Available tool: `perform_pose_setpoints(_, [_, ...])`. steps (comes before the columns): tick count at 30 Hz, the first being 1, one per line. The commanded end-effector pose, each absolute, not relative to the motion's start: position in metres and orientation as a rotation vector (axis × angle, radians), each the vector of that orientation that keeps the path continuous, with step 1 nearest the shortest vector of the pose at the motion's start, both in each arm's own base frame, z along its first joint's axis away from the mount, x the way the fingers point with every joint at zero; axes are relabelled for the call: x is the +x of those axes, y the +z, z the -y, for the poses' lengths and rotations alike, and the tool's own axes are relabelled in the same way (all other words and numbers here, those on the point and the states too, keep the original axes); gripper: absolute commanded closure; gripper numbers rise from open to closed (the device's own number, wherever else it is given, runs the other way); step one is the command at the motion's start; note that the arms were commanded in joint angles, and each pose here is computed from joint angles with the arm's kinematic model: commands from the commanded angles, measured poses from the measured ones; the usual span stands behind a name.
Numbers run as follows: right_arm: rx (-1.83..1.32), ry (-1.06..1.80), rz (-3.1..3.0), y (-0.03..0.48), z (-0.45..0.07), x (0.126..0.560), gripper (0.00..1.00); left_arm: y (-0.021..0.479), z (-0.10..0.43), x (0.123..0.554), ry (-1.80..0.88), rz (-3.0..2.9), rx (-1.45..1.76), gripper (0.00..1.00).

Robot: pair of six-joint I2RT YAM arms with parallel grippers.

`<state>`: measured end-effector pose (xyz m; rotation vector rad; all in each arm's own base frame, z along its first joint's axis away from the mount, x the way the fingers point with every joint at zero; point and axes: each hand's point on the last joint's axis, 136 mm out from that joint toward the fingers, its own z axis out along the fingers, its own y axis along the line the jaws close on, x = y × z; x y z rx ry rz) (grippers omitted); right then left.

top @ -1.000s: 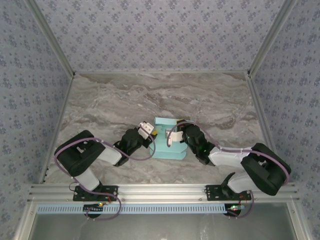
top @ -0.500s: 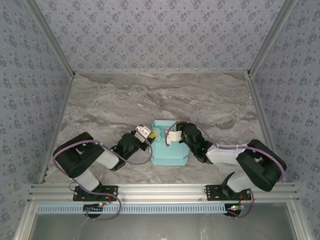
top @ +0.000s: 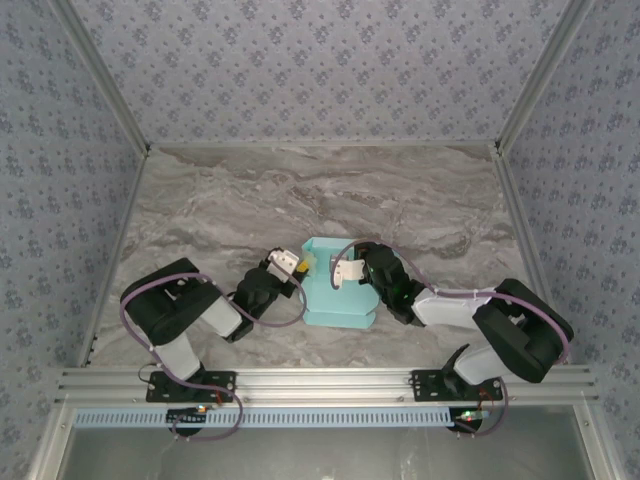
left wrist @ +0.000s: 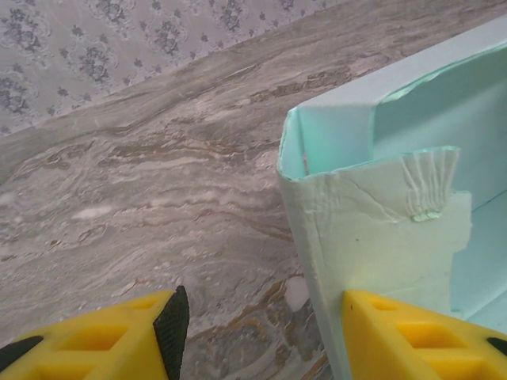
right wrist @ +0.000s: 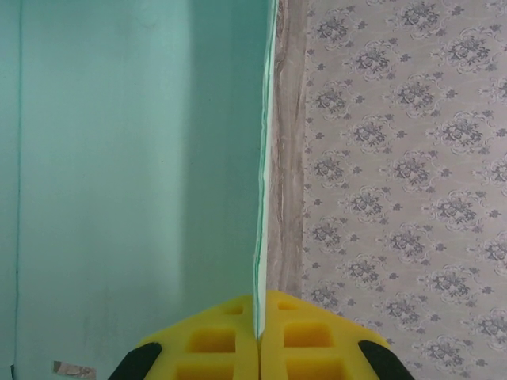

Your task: Fold the paper box

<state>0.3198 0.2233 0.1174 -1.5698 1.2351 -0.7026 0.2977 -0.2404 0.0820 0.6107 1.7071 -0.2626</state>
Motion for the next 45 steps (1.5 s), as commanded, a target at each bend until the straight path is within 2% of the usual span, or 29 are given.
perform_pose_setpoints(1, [-1.650,-0.644,-1.258,0.098,-0.227,0.313,0.98,0.109,0.235,0.299,-0.261,-1.630,0.552,0.44])
perform_pose_setpoints(19, [-1.638,-0.666,-1.273,0.101,-0.222,0.317,0.98,0.104,0.205,0.281,-0.205,-1.641,0.554,0.40])
perform_pose_setpoints(20, [-1.638,-0.666,-1.273,0.101,-0.222,0.317,0.98,0.103,0.203,0.282,-0.205,-1.649,0.548,0.39])
perform_pose_setpoints(21, [-1.635,-0.666,-1.271,0.102,-0.222,0.317,0.98,0.103,0.201,0.284,-0.214,-1.658,0.538,0.24])
perform_pose_setpoints(22, [-1.632,-0.667,-1.269,0.103,-0.223,0.317,0.98,0.103,0.199,0.287,-0.232,-1.670,0.522,0.22])
perform_pose_setpoints(31, [-1.627,-0.666,-1.247,0.108,-0.225,0.314,0.98,0.092,0.254,0.296,-0.530,-1.685,0.688,0.21])
perform_pose_setpoints(34, [-1.621,-0.666,-1.241,0.111,-0.225,0.313,0.98,0.084,0.266,0.300,-0.593,-1.695,0.684,0.24])
perform_pose_setpoints(39, [-1.622,-0.674,-1.237,0.113,-0.226,0.313,0.99,0.084,0.280,0.298,-0.642,-1.681,0.681,0.32])
perform_pose_setpoints(45, [-1.542,-0.723,-1.281,0.127,-0.224,0.319,1.00,0.085,0.283,0.300,-0.571,-1.697,0.647,0.30])
